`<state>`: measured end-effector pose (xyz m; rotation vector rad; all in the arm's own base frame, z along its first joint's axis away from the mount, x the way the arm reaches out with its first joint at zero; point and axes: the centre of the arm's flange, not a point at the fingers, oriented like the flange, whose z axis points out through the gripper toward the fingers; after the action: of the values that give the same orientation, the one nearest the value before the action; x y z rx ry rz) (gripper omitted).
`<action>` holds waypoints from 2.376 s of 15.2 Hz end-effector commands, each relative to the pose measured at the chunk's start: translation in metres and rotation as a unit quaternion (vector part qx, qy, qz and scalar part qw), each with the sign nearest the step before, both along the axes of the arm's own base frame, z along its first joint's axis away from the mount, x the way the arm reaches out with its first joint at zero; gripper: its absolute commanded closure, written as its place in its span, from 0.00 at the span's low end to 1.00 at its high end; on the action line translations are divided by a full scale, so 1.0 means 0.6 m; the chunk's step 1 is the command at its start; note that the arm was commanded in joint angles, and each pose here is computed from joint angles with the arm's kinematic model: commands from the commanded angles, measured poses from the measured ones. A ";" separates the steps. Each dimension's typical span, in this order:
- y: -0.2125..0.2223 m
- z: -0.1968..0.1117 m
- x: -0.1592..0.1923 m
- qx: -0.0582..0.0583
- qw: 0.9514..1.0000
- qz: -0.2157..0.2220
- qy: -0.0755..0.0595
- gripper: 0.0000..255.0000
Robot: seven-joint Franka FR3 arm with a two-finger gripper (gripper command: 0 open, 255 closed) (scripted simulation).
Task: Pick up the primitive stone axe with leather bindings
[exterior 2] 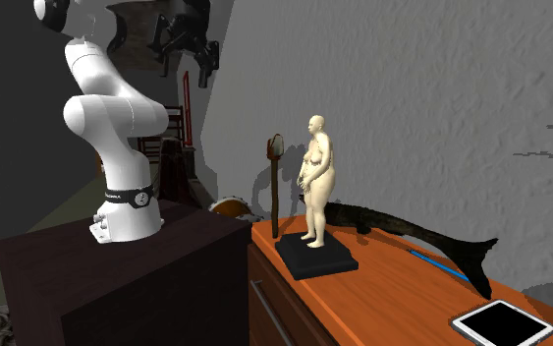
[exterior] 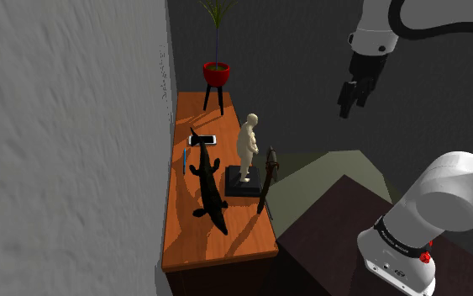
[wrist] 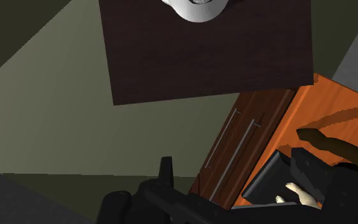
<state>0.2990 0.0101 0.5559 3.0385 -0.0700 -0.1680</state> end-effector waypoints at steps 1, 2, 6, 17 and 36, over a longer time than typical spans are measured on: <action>0.000 0.000 0.000 0.000 1.000 0.000 0.000 0.00; 0.018 -0.009 0.003 0.001 1.000 -0.007 -0.005 0.00; 0.091 -0.043 0.019 0.005 0.999 -0.033 -0.026 0.00; 0.288 -0.131 0.088 0.017 0.991 -0.104 -0.084 0.00; 0.341 -0.219 0.115 0.020 0.987 -0.124 -0.100 1.00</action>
<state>0.3681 0.2146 0.4247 3.0673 -0.4647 0.1226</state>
